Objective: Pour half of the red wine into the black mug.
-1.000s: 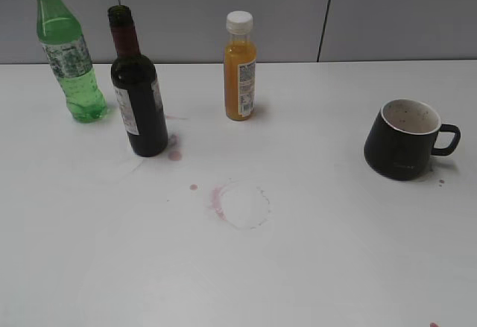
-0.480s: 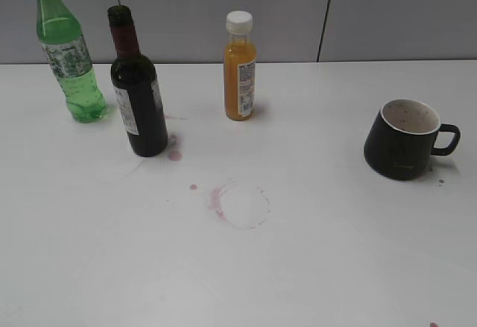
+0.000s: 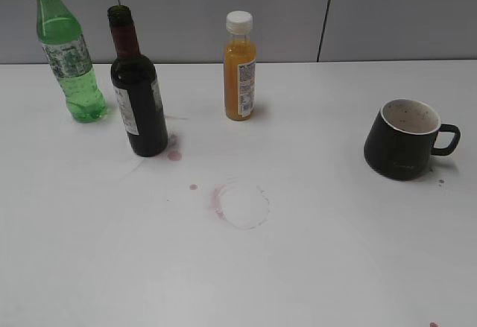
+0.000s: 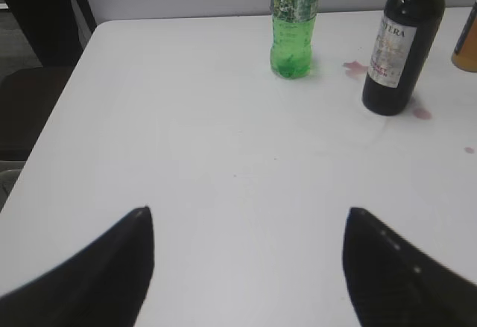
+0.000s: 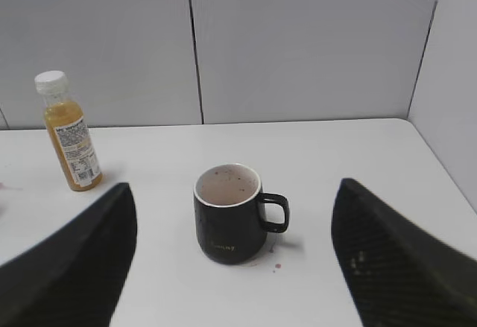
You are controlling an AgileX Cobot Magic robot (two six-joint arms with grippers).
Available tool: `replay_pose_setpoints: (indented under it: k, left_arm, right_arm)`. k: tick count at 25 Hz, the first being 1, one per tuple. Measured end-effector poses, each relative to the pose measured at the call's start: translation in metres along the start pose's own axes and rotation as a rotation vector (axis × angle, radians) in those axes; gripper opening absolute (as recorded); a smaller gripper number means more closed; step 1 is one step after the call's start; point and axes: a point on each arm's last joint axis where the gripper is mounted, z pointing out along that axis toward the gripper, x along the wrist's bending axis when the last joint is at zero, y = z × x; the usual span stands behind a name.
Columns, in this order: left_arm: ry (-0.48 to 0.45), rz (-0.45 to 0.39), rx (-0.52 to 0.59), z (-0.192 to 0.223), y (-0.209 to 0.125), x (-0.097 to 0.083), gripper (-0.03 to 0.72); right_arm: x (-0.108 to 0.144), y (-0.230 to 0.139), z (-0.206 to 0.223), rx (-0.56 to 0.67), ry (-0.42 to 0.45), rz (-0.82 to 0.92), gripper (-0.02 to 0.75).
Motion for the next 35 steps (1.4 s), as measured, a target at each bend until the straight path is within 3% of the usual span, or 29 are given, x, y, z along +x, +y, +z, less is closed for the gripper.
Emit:
replay_pose_setpoints:
  k: [16,23,28,35]
  left_arm:
    - [0.000,0.000,0.000,0.000,0.000,0.000,0.590]
    - [0.000,0.000,0.000,0.000,0.000,0.000,0.590]
    - [0.000,0.001,0.000,0.000,0.000,0.000,0.590]
    - [0.000,0.002,0.000,0.000,0.000,0.000,0.590]
  right_arm:
    - [0.000,0.003,0.081,0.139,0.083,-0.034,0.615]
    - [-0.006,0.002,0.092,0.120,0.038,-0.041,0.639]
    - [-0.016,0.003,0.095,0.057,-0.071,-0.101,0.638]
    - [-0.021,-0.010,0.110,0.136,-0.097,-0.098,0.638]
